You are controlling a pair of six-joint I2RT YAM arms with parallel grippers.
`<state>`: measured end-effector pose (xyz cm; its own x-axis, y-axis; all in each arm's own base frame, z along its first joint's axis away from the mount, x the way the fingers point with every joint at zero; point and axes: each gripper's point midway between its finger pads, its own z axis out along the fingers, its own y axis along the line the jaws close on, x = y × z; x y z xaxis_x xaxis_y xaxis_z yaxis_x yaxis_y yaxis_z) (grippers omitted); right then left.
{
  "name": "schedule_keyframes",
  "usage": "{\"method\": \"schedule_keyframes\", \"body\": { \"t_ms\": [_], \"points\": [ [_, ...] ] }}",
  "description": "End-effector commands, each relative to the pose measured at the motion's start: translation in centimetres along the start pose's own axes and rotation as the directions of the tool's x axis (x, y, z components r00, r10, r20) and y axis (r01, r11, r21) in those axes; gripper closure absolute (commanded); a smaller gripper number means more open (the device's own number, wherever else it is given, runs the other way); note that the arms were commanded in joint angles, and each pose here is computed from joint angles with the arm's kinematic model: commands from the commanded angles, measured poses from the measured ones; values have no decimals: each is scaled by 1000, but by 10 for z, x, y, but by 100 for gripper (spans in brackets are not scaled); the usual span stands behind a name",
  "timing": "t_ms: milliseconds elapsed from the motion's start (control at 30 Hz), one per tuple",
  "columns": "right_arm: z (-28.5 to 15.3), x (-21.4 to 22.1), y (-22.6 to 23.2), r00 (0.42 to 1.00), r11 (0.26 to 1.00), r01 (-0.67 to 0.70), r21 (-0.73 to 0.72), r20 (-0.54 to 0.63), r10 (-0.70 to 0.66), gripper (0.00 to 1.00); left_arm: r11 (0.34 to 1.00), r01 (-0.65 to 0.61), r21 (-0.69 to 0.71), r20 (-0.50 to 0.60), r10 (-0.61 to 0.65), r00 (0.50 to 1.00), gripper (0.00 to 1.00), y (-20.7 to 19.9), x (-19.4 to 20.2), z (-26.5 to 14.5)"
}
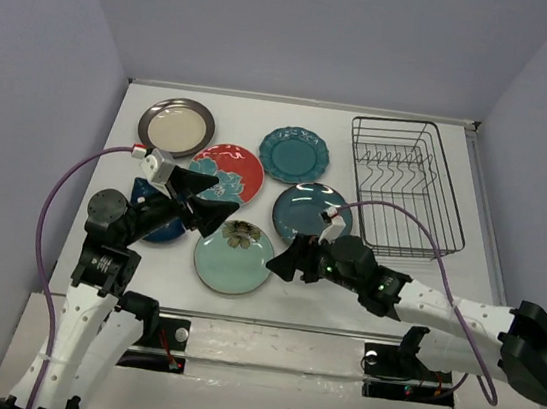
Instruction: Load the plates into the dish rack
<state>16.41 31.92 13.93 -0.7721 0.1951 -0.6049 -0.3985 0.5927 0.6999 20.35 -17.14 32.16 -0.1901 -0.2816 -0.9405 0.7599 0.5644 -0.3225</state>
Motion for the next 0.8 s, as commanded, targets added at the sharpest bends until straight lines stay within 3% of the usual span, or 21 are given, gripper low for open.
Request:
{"method": "schedule_keyframes", "body": {
  "t_ms": [0,200,533,733,767],
  "points": [
    [21,3,-3,995,996,-82,-25,55,83,8,999,-32,-3,28,32,999,1,-2,-11,0],
    [40,14,-24,980,982,-187,28,74,185,12,999,-35,-5,35,35,999,1,-3,-12,-1],
    [66,49,-43,967,966,-255,47,0,256,14,999,-37,-17,39,37,999,1,-1,-13,-2],
    [75,53,-43,958,958,-288,16,-1,288,21,999,-32,-23,36,33,999,1,1,-12,-1],
    [77,57,-48,957,957,-290,26,-8,290,26,999,-32,-25,39,33,999,1,1,-13,-2]
  ]
}}
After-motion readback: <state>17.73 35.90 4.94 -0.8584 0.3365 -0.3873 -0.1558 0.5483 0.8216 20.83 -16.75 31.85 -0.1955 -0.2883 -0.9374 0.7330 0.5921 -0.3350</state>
